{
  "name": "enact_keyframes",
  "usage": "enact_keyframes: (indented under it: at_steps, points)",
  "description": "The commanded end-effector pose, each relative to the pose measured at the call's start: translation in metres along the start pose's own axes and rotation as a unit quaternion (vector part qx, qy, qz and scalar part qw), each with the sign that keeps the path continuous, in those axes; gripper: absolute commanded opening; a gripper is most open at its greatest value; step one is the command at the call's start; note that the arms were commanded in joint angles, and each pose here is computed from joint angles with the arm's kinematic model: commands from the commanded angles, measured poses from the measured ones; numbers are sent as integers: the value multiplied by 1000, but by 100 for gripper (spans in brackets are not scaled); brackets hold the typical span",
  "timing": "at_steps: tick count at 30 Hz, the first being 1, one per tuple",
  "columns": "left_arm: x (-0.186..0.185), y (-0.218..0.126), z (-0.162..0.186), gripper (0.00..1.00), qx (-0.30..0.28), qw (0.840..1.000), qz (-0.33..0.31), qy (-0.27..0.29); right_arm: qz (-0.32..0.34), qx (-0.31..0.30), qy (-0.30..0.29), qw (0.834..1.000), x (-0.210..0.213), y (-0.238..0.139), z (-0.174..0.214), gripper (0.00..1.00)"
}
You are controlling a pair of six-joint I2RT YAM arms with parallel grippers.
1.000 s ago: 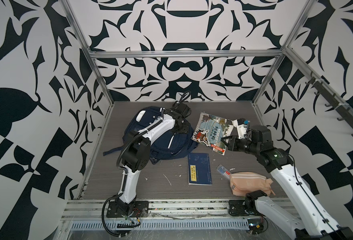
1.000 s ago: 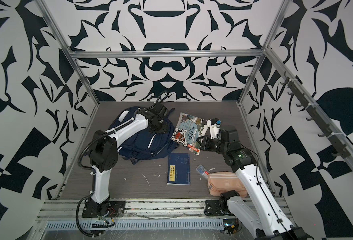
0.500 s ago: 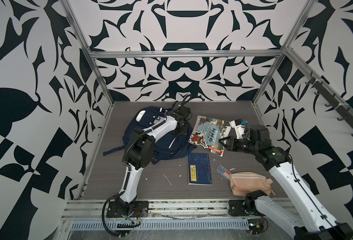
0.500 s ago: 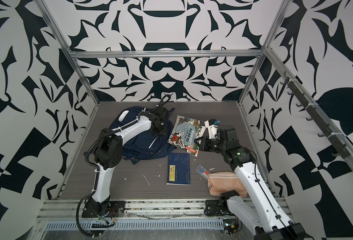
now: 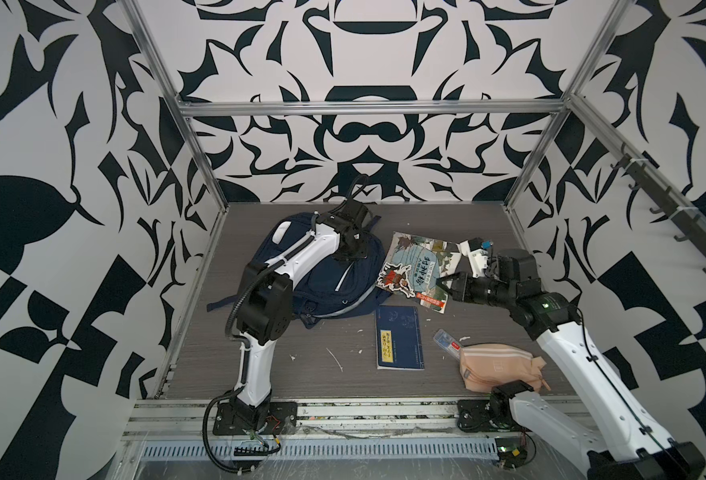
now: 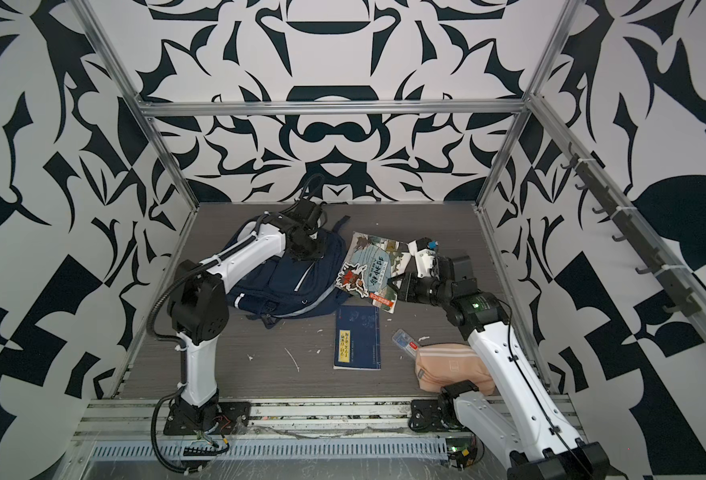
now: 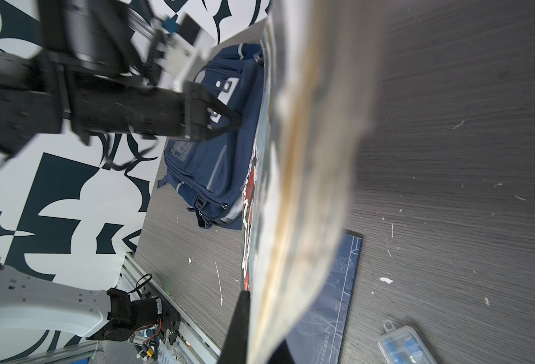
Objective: Pack the student bag
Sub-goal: 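Push the picture book into the backpack with right gripper while left holds opening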
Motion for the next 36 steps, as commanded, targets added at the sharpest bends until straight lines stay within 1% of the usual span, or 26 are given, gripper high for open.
enact_keyframes:
  at_steps: [1, 4, 6, 8, 12, 15, 18, 22, 25, 31, 36]
  points:
    - [-1, -44, -3, 0, -21, 998, 56, 2, -43, -21, -25, 999, 20, -5, -16, 0]
    - [7, -66, -5, 0, -37, 993, 116, 2, -85, -15, -32, 996, 29, -3, -19, 0]
    - [11, -81, -8, 0, -71, 985, 156, 18, -98, -8, -32, 995, 31, -1, -20, 0]
    - [12, -96, -10, 0, -93, 977, 191, 33, -102, 1, -28, 994, 31, 3, -21, 0]
    - [3, -128, -17, 0, -110, 966, 225, 68, -103, 11, -24, 994, 31, 10, -26, 0]
    - [-7, -148, -22, 0, -131, 952, 266, 72, -95, 14, -15, 995, 29, 19, -31, 0]
    - [-15, -161, -26, 0, -140, 939, 309, 64, -95, 17, -13, 995, 32, 29, -35, 0]
    - [-22, -174, -29, 0, -148, 924, 348, 60, -108, 23, -27, 994, 44, 45, -40, 0]
    - [-25, -178, -31, 0, -153, 917, 363, 61, -116, 34, -32, 992, 52, 60, -41, 0]
    - [-26, -177, -32, 0, -160, 910, 381, 45, -131, 24, -19, 991, 54, 88, -45, 0]
    - [-25, -172, -35, 0, -168, 908, 384, 27, -96, 12, 7, 995, 34, 119, -49, 0]
Point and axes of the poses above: each gripper's point midway between its finger pads, its own y axis out along the fingers, its own x axis along the line the jaws close on, z = x × y, the point moved 8 cm from there along -y, back along the fingers, and after that the axes turned 8 degrees about y, right-handed, at the moved point
